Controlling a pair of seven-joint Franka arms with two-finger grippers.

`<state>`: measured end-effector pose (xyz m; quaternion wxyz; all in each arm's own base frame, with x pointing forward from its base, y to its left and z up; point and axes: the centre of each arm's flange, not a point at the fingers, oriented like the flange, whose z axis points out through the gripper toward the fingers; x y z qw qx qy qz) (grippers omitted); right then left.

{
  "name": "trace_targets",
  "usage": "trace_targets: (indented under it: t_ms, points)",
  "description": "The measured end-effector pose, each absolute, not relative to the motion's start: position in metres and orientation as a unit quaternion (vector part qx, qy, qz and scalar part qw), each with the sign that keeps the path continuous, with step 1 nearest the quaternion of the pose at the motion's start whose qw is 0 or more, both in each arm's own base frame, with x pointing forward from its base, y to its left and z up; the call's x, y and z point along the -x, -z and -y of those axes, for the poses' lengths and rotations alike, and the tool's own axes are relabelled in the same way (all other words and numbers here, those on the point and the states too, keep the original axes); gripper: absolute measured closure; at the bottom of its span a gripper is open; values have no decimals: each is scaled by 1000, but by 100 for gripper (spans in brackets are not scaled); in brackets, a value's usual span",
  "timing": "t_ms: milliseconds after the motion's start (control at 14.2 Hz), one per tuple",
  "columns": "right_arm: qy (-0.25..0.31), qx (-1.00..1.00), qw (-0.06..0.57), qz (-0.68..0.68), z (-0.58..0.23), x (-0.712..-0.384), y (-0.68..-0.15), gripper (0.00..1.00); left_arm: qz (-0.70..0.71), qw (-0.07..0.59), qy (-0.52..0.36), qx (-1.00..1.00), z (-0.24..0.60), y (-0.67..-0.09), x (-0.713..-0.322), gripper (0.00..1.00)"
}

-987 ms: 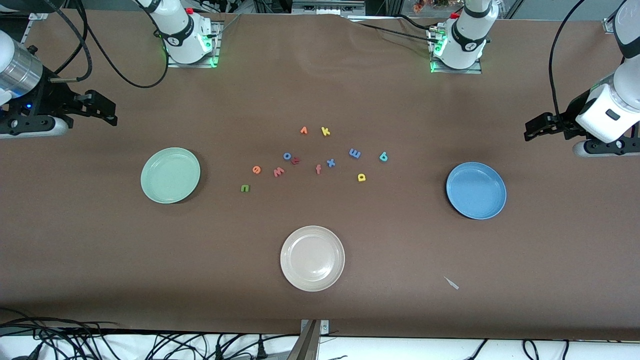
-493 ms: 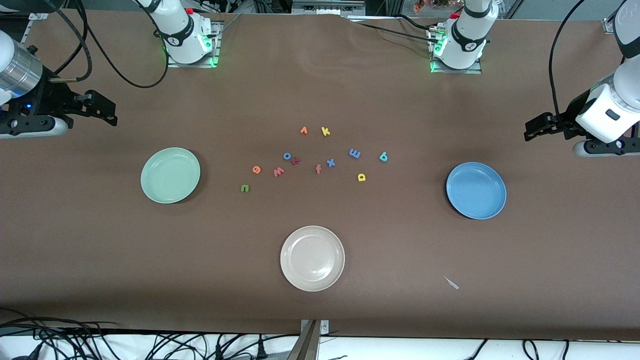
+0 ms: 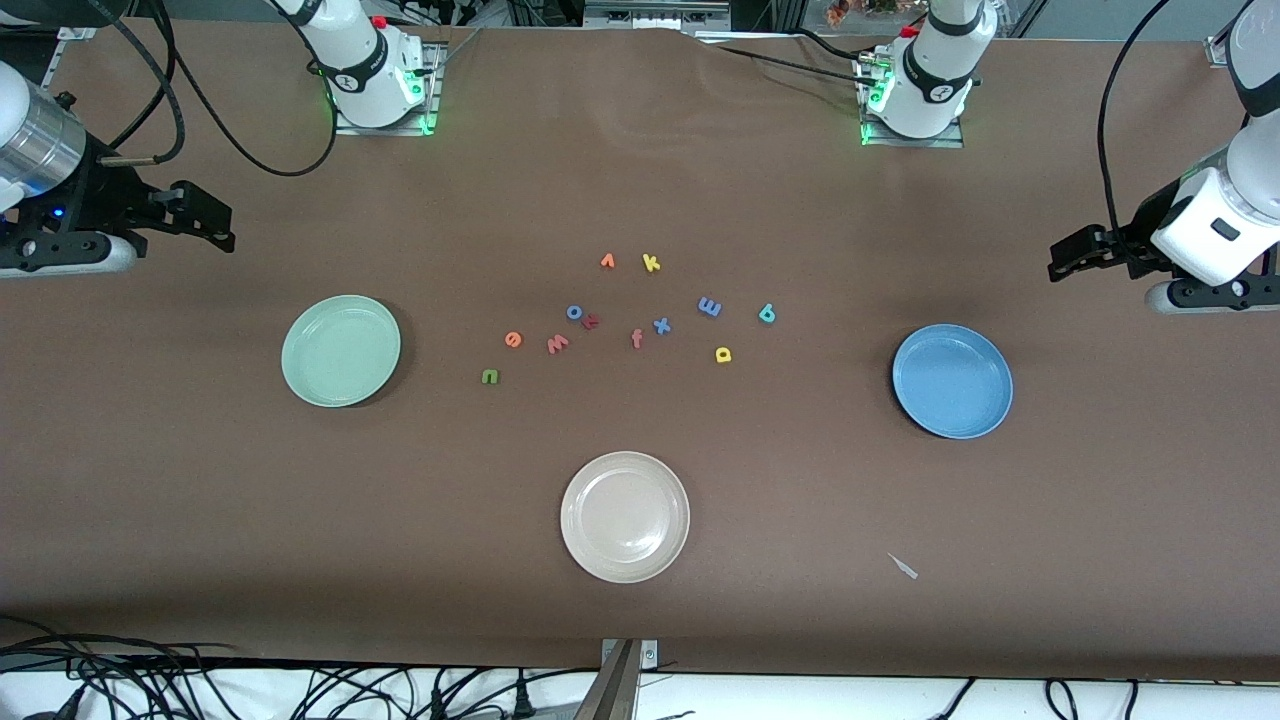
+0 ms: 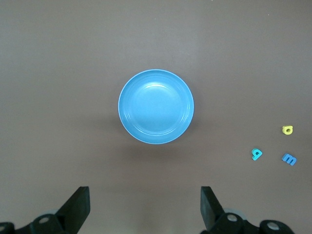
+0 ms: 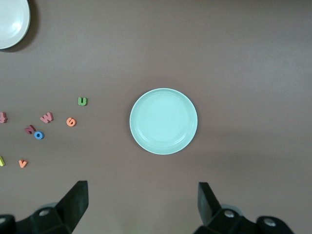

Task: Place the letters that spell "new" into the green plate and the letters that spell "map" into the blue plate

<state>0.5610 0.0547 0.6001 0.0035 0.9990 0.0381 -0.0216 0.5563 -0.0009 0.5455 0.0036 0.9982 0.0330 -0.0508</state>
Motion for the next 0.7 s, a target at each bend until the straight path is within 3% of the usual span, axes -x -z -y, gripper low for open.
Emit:
trace_targets:
  t_ms: [705]
  points:
    - [24, -999, 4, -38, -55, -561, -599, 0, -34, 4, 54, -998, 0, -545, -556, 0]
